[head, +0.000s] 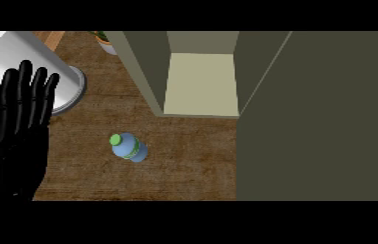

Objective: Pick up the bottled water, place it into the cabinet and close the cabinet

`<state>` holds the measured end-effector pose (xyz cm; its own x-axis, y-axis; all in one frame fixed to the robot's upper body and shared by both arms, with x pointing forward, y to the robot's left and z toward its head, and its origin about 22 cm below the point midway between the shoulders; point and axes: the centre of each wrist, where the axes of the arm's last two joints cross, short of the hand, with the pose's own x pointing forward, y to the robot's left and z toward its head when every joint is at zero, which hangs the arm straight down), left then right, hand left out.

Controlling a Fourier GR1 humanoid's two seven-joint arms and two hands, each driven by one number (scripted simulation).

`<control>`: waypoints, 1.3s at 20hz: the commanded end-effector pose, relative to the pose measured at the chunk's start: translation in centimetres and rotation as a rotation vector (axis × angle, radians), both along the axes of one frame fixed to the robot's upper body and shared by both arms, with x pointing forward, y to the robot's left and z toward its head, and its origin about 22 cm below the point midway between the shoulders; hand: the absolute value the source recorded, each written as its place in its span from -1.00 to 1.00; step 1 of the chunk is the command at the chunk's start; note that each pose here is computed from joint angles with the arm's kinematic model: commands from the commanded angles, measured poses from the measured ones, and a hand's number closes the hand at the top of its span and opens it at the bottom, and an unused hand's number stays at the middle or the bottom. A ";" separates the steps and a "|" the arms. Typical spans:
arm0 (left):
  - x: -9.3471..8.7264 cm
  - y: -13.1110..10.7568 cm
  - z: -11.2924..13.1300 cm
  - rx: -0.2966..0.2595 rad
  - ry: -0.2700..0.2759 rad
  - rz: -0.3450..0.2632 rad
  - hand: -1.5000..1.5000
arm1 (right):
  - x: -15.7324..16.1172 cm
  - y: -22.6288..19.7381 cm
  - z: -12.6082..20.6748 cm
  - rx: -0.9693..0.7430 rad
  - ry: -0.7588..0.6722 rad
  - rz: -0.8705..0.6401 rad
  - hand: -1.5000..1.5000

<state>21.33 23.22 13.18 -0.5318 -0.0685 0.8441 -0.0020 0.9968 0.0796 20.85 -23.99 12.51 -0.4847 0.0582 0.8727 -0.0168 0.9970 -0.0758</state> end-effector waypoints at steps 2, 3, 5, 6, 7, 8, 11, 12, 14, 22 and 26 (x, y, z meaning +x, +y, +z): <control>-1.9 -0.5 0.5 0.028 0.025 -0.177 -1.00 | 0.1 -0.9 -0.3 -0.020 0.016 -0.012 -1.00; -1.8 -0.5 0.7 -0.004 0.023 -0.240 -1.00 | -2.3 -0.5 -0.9 -0.004 0.036 -0.013 -1.00; -2.0 -1.6 -0.2 0.012 0.034 -0.420 -1.00 | -2.4 -0.7 -0.5 -0.005 0.027 -0.028 -1.00; -3.2 -2.9 0.0 0.011 0.032 -0.515 -1.00 | -3.2 -1.0 -0.6 -0.019 0.026 -0.023 -1.00; -2.7 -3.8 -2.8 -0.089 0.288 -0.581 -1.00 | -2.6 1.8 -1.6 0.096 0.143 0.181 -1.00; -3.8 -3.6 -3.1 -0.106 0.317 -0.603 -1.00 | -3.4 0.8 -1.4 0.109 0.164 0.183 -1.00; -7.1 -2.9 -0.9 -0.137 0.341 -0.653 -1.00 | -5.4 0.5 -0.4 0.111 0.194 0.206 -1.00; -7.3 -2.1 -0.4 -0.127 0.368 -0.649 -1.00 | -5.9 -0.1 0.6 0.125 0.192 0.205 -1.00; -8.5 -3.2 0.9 -0.147 0.355 -0.663 -1.00 | -8.0 -1.0 1.4 0.109 0.186 0.215 -1.00; -12.3 -1.7 3.7 -0.153 0.370 -0.649 -1.00 | -11.0 -1.4 3.8 0.089 0.199 0.210 -1.00; -12.4 -0.8 3.4 -0.140 0.379 -0.650 -1.00 | -10.9 -1.8 3.1 0.101 0.209 0.199 -1.00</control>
<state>12.18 21.77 12.36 -0.0009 0.2017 0.9794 0.5412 0.8237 -0.1691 12.62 -26.04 13.77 -0.2750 -0.0520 0.9600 -0.1845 0.9828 0.0004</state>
